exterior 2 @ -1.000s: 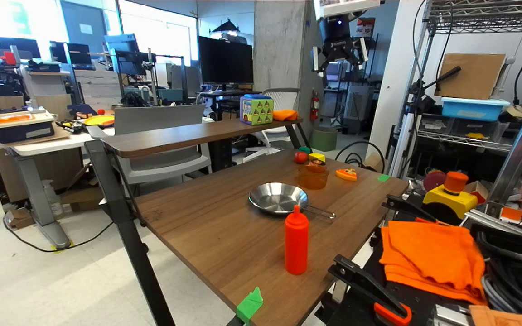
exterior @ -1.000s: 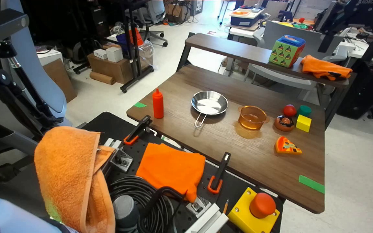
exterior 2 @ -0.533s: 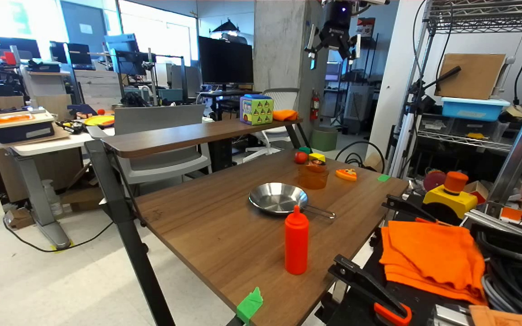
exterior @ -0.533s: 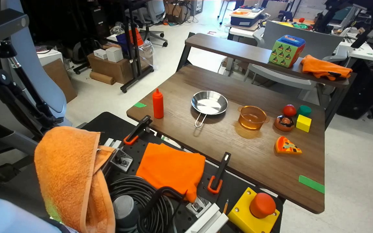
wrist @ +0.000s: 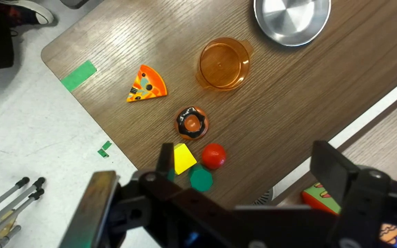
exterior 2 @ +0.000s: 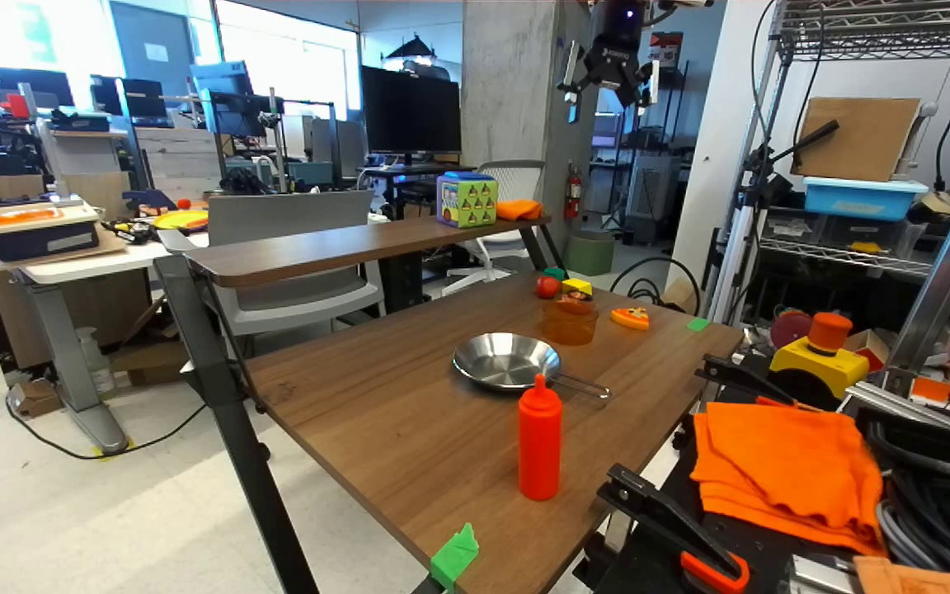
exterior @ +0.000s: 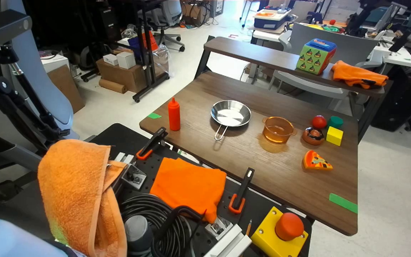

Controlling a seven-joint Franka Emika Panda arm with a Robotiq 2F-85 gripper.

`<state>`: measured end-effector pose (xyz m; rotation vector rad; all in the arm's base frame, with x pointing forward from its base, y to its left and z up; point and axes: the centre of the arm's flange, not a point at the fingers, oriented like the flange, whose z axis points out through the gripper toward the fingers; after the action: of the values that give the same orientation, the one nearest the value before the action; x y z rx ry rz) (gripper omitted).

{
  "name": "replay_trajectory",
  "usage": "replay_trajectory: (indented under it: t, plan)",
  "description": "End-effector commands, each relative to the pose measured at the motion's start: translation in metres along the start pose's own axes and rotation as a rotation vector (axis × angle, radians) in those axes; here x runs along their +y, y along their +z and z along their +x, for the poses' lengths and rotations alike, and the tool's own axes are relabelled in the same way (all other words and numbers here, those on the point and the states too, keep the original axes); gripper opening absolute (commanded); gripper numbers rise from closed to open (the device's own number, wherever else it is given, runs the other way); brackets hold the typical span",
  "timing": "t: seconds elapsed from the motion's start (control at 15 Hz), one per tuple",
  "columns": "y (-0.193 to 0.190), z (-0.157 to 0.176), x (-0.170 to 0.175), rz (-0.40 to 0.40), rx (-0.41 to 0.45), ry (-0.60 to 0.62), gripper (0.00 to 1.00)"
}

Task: Pick up the yellow object from the table and put it in the pot

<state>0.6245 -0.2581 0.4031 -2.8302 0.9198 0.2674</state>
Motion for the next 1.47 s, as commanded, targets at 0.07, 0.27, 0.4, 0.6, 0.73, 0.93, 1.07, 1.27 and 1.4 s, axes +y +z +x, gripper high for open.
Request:
replay_trajectory:
  t: [0.07, 0.27, 0.4, 0.6, 0.73, 0.93, 1.07, 1.27, 1.4]
  plan:
    - [-0.003, -0.003, 0.000, -0.045, -0.012, 0.012, 1.00]
    - [0.001, -0.003, 0.003, -0.144, 0.008, 0.052, 1.00]
    - [0.001, -0.003, 0.003, -0.176, 0.013, 0.058, 1.00]
    - [0.003, -0.002, 0.003, -0.200, 0.015, 0.063, 1.00]
    - [0.002, -0.001, 0.003, -0.199, 0.011, 0.067, 1.00]
    - [0.003, 0.000, 0.006, -0.207, 0.011, 0.090, 1.00]
    - [0.003, 0.001, 0.009, -0.213, 0.014, 0.115, 1.00]
    - [0.005, 0.003, 0.012, -0.228, 0.015, 0.144, 1.00]
    - [0.005, 0.003, 0.013, -0.223, 0.025, 0.147, 1.00]
